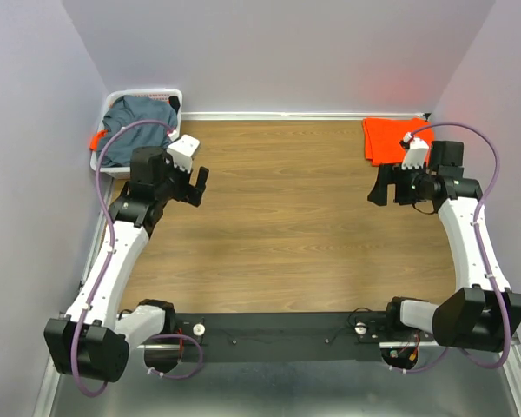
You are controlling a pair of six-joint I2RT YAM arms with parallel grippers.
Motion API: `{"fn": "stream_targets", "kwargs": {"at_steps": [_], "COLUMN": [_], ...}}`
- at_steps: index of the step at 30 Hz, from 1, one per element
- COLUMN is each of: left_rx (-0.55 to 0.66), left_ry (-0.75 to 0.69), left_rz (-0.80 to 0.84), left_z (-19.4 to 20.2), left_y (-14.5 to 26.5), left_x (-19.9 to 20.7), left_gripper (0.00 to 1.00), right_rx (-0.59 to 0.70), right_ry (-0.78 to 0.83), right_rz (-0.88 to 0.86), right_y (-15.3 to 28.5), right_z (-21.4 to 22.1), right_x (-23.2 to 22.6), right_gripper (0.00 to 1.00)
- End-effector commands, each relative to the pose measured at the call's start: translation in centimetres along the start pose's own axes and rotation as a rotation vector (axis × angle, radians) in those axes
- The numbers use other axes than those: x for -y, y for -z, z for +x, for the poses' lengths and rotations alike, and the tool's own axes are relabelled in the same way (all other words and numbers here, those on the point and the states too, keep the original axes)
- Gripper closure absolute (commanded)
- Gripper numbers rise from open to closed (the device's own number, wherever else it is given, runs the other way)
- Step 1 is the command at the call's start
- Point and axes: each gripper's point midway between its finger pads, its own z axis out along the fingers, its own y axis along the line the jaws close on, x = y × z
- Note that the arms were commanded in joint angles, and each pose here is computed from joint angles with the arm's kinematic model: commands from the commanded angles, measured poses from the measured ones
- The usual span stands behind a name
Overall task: Fold and stack the t-shirts
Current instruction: Grab the tshirt from the pile
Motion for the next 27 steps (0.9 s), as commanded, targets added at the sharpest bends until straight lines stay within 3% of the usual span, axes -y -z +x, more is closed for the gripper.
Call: {"fn": "stream_targets", "kwargs": {"at_steps": [1, 3, 4, 5, 7, 9, 10, 11, 13, 14, 19, 27], "left_rx": [-0.023, -0.028, -0.098, -0.066, -0.097, -0.051, -0.095, -0.055, -0.129, -0.090, -0.147, -0.239], "left_ry": [-0.002, -0.001, 0.034, 0.039, 0.056, 0.075, 0.092, 0.077, 0.107, 0.095, 0.151, 0.155], "left_rz": [0.008, -0.036, -0.041, -0.041, -0.023, -0.077, -0.072, -0.109, -0.123, -0.139, -0.189, -0.232], "left_z": [-1.7, -3.3, -2.0, -4.1, -4.6, -7.5, -6.6, -9.0, -7.3, -9.4, -6.0, -0.6], "left_y": [-0.1, -0.4, -1.5, -1.4, -3.1, -2.4, -3.8, -3.4, -5.6, -5.4, -8.7, -13.3], "left_x": [-1.0, -3.0, -4.4, -5.4, -6.8, -10.4, -11.6, -13.3, -15.9, -17.2, -24.1, -28.8], "left_gripper": [0.02, 0.02, 0.02, 0.02, 0.02, 0.02, 0.02, 0.02, 0.02, 0.02, 0.03, 0.04], "right_rx": [0.038, 0.029, 0.032, 0.028, 0.009, 0.003, -0.010, -0.017, -0.044, -0.056, -0.102, -0.160], "right_ry": [0.046, 0.046, 0.046, 0.046, 0.044, 0.054, 0.057, 0.056, 0.054, 0.056, 0.048, 0.024], "right_rz": [-0.012, -0.012, -0.008, -0.002, 0.001, 0.008, 0.004, 0.009, 0.009, 0.018, 0.027, -0.080], "right_y": [0.6, 0.3, 0.4, 0.3, -0.2, -0.3, -0.5, -0.7, -1.3, -1.5, -2.6, -4.3], "right_z": [-1.9, -2.0, -2.4, -2.5, -2.4, -2.4, -2.2, -2.0, -1.3, -1.0, 0.5, 2.3], "right_x": [-0.2, 0.0, 0.0, 0.2, 0.5, 0.8, 0.8, 1.0, 1.3, 1.6, 2.2, 1.1], "right_gripper": [0.00, 0.00, 0.00, 0.00, 0.00, 0.00, 0.00, 0.00, 0.00, 0.00, 0.00, 0.00]}}
